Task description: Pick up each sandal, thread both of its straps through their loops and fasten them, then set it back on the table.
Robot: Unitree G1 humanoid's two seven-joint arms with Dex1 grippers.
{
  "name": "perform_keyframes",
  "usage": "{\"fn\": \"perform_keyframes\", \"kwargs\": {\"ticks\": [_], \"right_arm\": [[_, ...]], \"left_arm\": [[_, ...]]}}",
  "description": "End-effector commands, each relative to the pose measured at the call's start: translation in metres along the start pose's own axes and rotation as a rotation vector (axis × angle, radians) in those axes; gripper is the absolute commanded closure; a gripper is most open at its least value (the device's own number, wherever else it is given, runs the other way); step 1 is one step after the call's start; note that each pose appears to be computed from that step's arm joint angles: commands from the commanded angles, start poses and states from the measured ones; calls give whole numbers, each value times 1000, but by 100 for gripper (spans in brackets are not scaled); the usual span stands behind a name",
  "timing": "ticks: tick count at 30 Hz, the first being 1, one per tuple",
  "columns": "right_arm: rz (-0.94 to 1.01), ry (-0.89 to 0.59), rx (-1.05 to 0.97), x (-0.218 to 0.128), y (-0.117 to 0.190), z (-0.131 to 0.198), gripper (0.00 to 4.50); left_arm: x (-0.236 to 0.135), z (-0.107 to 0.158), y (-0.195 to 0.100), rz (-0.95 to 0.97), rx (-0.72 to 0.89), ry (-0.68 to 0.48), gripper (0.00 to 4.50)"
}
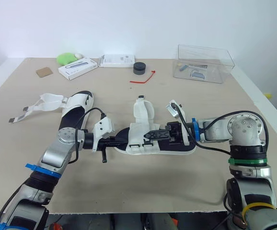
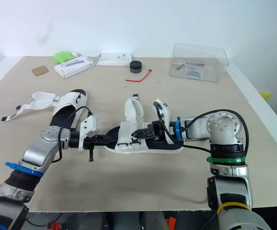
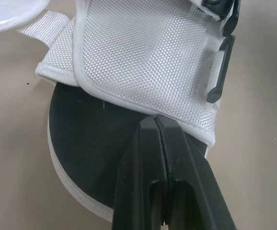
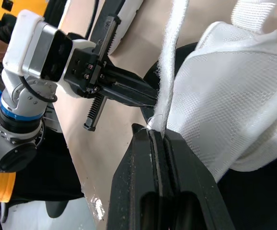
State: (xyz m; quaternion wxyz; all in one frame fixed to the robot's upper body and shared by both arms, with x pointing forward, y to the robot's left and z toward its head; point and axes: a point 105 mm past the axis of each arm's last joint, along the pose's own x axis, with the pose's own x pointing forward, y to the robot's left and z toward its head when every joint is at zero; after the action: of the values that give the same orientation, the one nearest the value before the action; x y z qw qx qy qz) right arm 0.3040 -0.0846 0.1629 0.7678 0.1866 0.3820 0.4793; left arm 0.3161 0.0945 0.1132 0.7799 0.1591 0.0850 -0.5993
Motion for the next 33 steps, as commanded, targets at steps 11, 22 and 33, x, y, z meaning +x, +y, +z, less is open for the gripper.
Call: {"fn": "perform_keyframes", "kwargs": {"ticks": [11,22,33], "right_arm": [[74,-25,70,-4,12,-2,446],[46,-76,162,-7,13,-5,446],[29,-59,149,-7,14,-17,446]], "left_arm": [[0,-6,2,7,10,38,450],[3,-6,2,-1,16,39,450],[6,-8,3,3,22,43,450]]}}
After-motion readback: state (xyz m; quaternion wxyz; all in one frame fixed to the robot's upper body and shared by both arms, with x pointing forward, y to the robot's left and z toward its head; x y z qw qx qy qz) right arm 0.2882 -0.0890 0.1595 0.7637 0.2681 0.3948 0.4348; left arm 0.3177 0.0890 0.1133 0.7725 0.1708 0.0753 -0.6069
